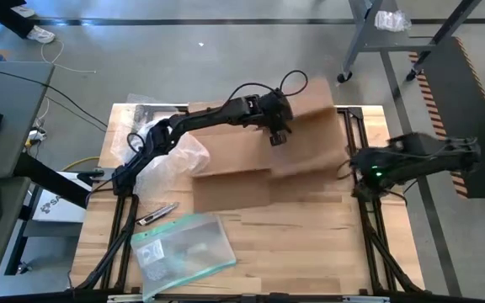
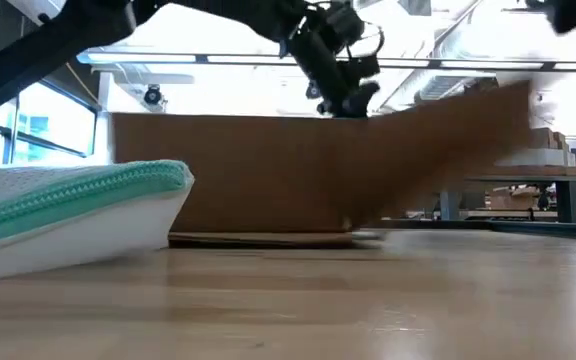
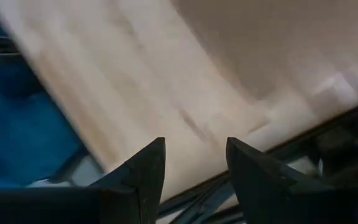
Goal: Unpack boxes
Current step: Break down cardboard box until it is fully flat, then put the black cutter on the cardboard box
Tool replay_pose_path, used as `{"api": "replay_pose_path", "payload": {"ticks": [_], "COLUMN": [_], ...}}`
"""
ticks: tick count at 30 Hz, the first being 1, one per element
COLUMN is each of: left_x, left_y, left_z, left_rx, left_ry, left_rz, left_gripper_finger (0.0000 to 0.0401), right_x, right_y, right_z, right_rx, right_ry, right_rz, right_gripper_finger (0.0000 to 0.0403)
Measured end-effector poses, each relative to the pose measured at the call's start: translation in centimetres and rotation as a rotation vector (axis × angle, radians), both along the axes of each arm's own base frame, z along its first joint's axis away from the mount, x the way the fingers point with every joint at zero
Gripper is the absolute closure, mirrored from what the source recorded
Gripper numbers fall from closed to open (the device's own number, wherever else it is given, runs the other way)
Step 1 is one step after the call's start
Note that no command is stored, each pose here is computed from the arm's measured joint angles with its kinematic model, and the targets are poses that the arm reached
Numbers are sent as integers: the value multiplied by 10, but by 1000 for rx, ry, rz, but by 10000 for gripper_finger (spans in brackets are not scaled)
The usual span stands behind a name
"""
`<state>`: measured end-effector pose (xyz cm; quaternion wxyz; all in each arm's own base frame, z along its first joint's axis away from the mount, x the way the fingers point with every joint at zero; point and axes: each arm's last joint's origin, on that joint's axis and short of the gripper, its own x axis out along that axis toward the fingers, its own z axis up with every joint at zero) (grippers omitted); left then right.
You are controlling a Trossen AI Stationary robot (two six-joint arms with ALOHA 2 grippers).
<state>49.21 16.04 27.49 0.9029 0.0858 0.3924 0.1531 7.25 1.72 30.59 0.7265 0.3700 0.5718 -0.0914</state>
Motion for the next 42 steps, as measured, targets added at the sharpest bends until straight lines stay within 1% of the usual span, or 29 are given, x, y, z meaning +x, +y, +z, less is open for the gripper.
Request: {"api": "replay_pose_path", "payload": {"ticks": [2, 4, 6, 7, 8, 10, 13, 15, 17, 19, 21, 23, 25, 26, 27, 28, 30, 31, 33, 34, 36, 37, 40, 42], "left_x": [-2, -5, -11, -15, -20, -31, -55, -74, -95, -119, -145, -167, -185, -189, -190, -196, -204, -210, -222, -226, -234, -240, -263, -276], "left_y": [-4, -8, -14, -19, -25, -42, -73, -93, -110, -124, -135, -146, -157, -163, -170, -179, -198, -205, -215, -220, -230, -232, -230, -227], "left_z": [7, 19, 35, 45, 56, 82, 116, 133, 148, 161, 171, 172, 170, 170, 169, 169, 161, 154, 131, 117, 89, 76, 33, 3], "left_rx": [-37, -41, -26, -6, 21, 84, 151, 174, 175, 140, 70, -12, -76, -101, -128, -170, -232, -248, -255, -270, -313, -343, -433, -449], "left_ry": [-26, -45, -67, -75, -80, -93, -74, -44, -6, 27, 65, 137, 223, 215, 184, 164, 162, 181, 275, 297, 326, 365, 583, 701], "left_rz": [-34, -47, -52, -57, -62, -81, -108, -115, -113, -95, -57, 6, 89, 131, 146, 138, 131, 156, 269, 308, 373, 416, 557, 624], "left_gripper_finger": [317, 281, 254, 245, 239, 233, 232, 231, 233, 236, 239, 241, 243, 243, 243, 243, 243, 243, 243, 243, 243, 243, 240, 233], "right_x": [-10, -16, -18, -17, -14, -7, 12, 31, 51, 73, 94, 111, 126, 133, 139, 145, 155, 159, 165, 167, 171, 172, 174, 174], "right_y": [1, -1, -4, -6, -7, -8, -5, -1, 3, 8, 12, 17, 20, 21, 22, 24, 25, 26, 28, 29, 30, 30, 31, 31], "right_z": [21, 42, 59, 67, 71, 77, 74, 67, 55, 41, 25, 8, -9, -17, -24, -32, -42, -47, -55, -57, -63, -65, -66, -66], "right_rx": [19, -10, -121, -198, -273, -372, -458, -506, -542, -573, -609, -623, -621, -621, -618, -617, -613, -610, -598, -596, -585, -579, -589, -592], "right_ry": [-82, -181, -319, -396, -461, -553, -614, -625, -628, -631, -630, -610, -597, -587, -570, -551, -525, -505, -476, -471, -454, -455, -454, -460], "right_rz": [-2, -3, 3, 1, -10, -8, 81, 144, 195, 245, 304, 363, 415, 441, 466, 490, 522, 532, 553, 562, 583, 597, 621, 629], "right_gripper_finger": [247, 247, 247, 247, 247, 247, 247, 247, 247, 247, 247, 247, 247, 247, 247, 247, 247, 247, 247, 247, 247, 247, 247, 247]}}
